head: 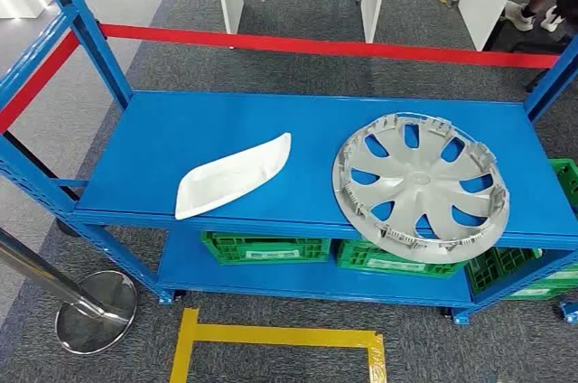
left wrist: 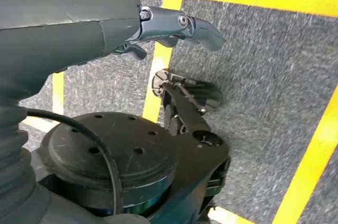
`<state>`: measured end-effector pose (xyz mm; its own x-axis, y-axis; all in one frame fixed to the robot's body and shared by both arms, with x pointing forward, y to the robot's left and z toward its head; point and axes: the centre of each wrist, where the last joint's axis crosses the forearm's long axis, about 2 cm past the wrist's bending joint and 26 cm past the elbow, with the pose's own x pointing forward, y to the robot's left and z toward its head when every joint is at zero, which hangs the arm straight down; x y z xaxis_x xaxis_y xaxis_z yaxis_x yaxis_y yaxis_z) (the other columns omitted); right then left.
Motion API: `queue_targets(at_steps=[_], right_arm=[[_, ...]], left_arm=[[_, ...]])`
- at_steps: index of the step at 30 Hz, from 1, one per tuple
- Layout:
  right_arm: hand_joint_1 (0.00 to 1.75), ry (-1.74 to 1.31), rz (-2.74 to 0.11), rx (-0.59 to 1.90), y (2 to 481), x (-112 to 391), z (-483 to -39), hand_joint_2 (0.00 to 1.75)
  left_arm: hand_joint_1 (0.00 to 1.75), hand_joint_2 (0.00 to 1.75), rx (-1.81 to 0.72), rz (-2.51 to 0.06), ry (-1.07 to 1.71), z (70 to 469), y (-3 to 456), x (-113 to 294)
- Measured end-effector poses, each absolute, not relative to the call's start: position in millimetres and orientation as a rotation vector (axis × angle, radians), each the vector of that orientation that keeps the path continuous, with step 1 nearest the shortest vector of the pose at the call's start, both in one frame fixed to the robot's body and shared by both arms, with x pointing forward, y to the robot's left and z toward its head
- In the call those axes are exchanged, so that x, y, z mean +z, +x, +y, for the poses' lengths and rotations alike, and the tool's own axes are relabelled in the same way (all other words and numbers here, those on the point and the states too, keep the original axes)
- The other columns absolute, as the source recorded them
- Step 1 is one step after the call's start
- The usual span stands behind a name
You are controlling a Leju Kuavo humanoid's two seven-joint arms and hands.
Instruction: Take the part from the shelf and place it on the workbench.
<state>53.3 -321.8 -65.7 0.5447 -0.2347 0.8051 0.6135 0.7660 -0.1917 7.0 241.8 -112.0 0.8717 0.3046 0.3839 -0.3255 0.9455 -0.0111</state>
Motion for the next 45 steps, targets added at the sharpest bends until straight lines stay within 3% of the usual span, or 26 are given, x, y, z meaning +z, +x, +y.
queue_targets(at_steps=[9, 21, 38, 45], right_arm=[[0.0, -0.705, -1.088, -0.453, 69, -31, -344, 1.75], [0.0, -1.017, -1.318, -0.131, 76, 26, -373, 1.75], [0.0, -1.19, -1.338, 0.375, 84, 93, -443, 1.75], [0.0, -1.222, -1.35, 0.682, 112, 133, -467, 1.75]], left_arm=[[0.0, 1.75, 0.33, -0.396, 0.071, 241, 9, -112], [0.0, 1.75, 0.311, -0.393, 0.073, 241, 11, -112], [0.0, 1.75, 0.245, -0.394, 0.039, 241, 17, -112], [0.0, 1.75, 0.181, -0.396, 0.008, 240, 24, -111]])
